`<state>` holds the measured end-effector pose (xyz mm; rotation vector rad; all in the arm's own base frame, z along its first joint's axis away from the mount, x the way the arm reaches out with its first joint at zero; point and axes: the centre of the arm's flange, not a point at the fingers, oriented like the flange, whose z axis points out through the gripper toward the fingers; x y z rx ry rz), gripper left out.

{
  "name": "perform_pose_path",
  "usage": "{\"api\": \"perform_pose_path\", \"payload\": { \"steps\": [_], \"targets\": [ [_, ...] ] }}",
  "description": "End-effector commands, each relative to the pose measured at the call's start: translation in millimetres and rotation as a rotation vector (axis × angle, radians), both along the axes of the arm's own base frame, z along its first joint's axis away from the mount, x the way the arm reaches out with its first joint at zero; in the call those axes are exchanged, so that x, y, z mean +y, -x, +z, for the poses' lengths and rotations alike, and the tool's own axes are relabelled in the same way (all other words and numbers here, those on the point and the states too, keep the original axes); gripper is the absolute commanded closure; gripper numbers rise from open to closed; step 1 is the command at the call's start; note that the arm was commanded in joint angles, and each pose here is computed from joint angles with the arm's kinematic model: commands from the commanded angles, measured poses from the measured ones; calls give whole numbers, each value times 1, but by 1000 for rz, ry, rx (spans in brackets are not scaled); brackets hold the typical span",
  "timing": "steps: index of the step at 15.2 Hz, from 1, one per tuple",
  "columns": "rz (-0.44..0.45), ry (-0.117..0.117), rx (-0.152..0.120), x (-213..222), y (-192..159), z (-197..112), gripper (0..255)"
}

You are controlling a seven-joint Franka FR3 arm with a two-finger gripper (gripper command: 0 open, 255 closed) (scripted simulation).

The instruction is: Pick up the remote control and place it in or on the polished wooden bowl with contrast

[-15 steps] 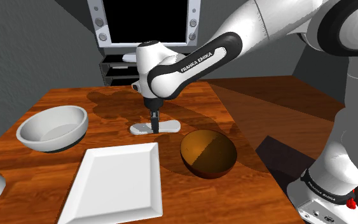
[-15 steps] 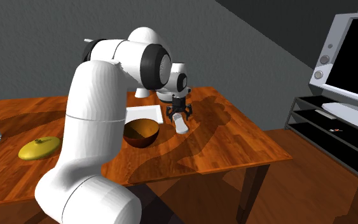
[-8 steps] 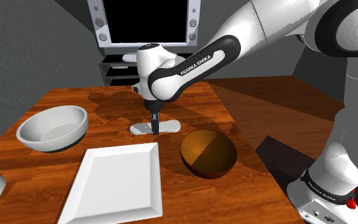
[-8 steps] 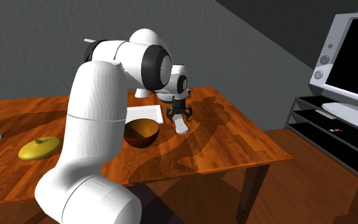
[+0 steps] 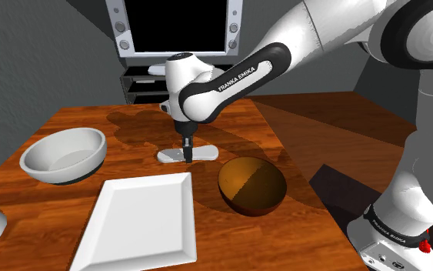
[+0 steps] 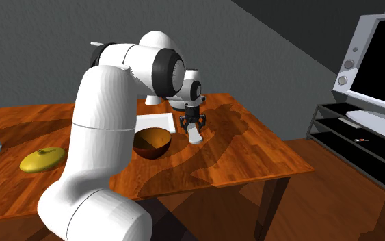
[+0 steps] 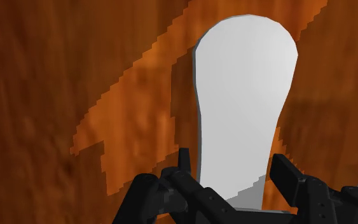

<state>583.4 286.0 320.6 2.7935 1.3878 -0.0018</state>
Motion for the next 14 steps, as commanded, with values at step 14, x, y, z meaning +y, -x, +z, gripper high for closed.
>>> {"api": "perform_pose_path", "payload": {
  "steps": [14],
  "targets": [
    [0, 0, 0, 0, 0, 58, 255]
  ]
}}
